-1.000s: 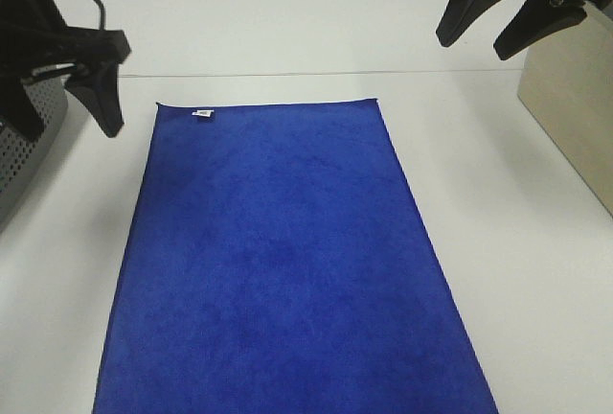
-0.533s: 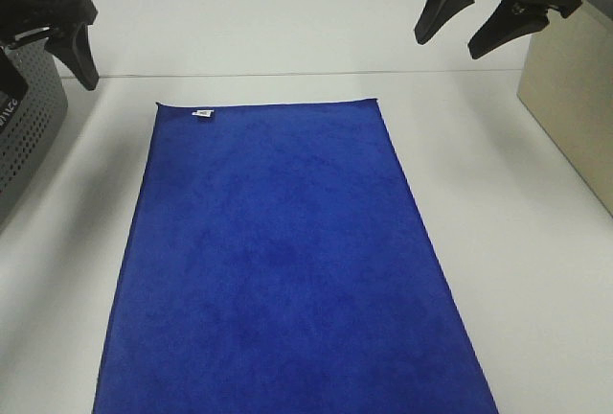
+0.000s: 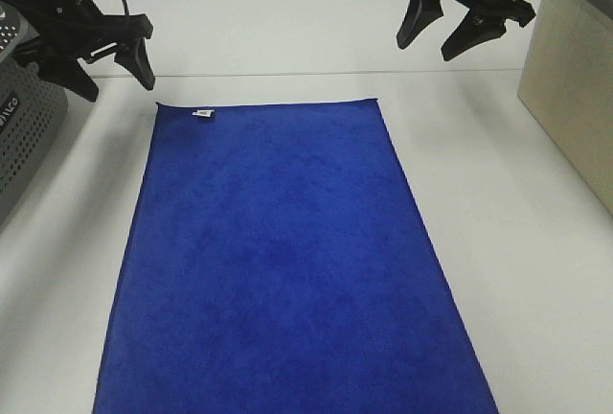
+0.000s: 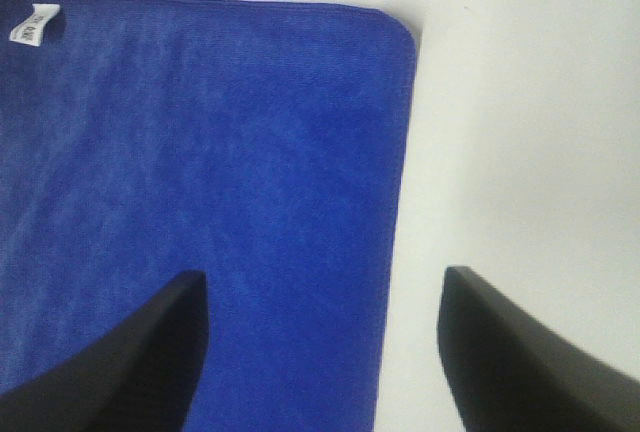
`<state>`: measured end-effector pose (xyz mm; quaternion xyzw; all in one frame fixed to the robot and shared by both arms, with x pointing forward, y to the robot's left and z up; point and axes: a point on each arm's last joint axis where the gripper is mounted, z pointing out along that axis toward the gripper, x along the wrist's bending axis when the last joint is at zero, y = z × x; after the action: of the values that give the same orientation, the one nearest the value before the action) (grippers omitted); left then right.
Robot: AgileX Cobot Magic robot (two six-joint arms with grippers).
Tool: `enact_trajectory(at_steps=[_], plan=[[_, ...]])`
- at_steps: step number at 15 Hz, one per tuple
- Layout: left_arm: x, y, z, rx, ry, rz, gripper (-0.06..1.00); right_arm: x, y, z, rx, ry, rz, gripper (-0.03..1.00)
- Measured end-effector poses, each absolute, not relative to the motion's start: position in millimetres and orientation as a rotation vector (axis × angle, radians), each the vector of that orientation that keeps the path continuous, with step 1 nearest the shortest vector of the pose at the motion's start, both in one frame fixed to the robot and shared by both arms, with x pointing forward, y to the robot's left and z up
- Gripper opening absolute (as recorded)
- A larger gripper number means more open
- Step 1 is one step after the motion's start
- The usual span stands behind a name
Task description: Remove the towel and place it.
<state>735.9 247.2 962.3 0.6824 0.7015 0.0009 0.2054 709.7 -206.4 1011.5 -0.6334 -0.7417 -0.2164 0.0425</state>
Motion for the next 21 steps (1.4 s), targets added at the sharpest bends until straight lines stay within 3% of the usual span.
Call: enact_trajectory(at_steps=[9,21], plan=[[761.3,237.6,900.8,1.876,1.979,-0.026,0.75,735.1,-210.6,922.6,-1.89,-2.26,-0.556,0.64],[767.4,259.2,877.9,1.869,2.017,0.012,0.75,767.3,-201.6,883.0,-1.858,-2.287,-0.786,0.63]])
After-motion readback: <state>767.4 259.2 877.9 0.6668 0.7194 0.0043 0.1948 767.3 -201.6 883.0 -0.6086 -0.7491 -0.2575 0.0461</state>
